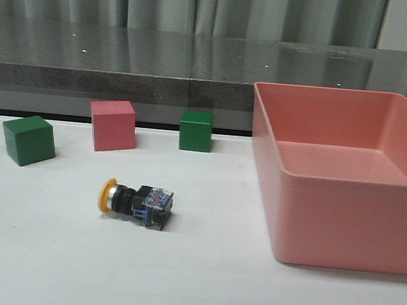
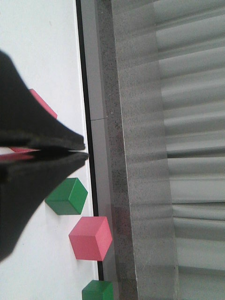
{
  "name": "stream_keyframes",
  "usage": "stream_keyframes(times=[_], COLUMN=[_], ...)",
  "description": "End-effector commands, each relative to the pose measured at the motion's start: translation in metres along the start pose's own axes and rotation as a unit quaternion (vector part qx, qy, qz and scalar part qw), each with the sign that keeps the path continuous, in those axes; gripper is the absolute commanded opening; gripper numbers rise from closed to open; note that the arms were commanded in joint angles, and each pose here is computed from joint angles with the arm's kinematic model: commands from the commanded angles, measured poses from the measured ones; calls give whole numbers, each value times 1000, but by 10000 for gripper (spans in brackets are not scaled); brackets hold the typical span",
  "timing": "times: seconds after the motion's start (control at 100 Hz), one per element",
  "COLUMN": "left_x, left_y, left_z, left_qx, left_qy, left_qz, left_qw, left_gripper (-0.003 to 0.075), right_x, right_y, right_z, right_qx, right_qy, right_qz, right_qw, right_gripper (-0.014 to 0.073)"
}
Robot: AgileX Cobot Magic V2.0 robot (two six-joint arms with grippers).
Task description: Place and stand button with both arms
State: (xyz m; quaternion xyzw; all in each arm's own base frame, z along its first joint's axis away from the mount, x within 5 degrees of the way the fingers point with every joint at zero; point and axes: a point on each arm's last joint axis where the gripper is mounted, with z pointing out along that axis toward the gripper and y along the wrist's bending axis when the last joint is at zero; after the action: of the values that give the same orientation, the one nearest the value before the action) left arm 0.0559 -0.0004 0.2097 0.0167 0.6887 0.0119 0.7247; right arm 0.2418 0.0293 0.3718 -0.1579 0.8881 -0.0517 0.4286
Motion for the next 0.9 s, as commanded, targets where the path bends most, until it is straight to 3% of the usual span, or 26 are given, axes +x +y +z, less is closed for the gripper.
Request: stream_keyframes(times=[0.0, 0.5, 0.89], left_x=[2, 2, 1], left_y=[0, 0, 0], left_z=[-2, -2, -2], left_qx=[-1, -1, -1], left_qy=[-38, -39, -41], left_qz=[-8, -8, -8], left_qw=[999, 999, 999], left_gripper=[-19, -19, -19], right_x=[8, 117, 167], right_y=[-10, 21, 35], right_z=[-24, -72, -99], right_qx=[35, 40, 53], right_qy=[-86, -209, -302], right_qz=[33, 81, 88], right_qw=[995, 974, 948], right_gripper=[-61, -61, -61])
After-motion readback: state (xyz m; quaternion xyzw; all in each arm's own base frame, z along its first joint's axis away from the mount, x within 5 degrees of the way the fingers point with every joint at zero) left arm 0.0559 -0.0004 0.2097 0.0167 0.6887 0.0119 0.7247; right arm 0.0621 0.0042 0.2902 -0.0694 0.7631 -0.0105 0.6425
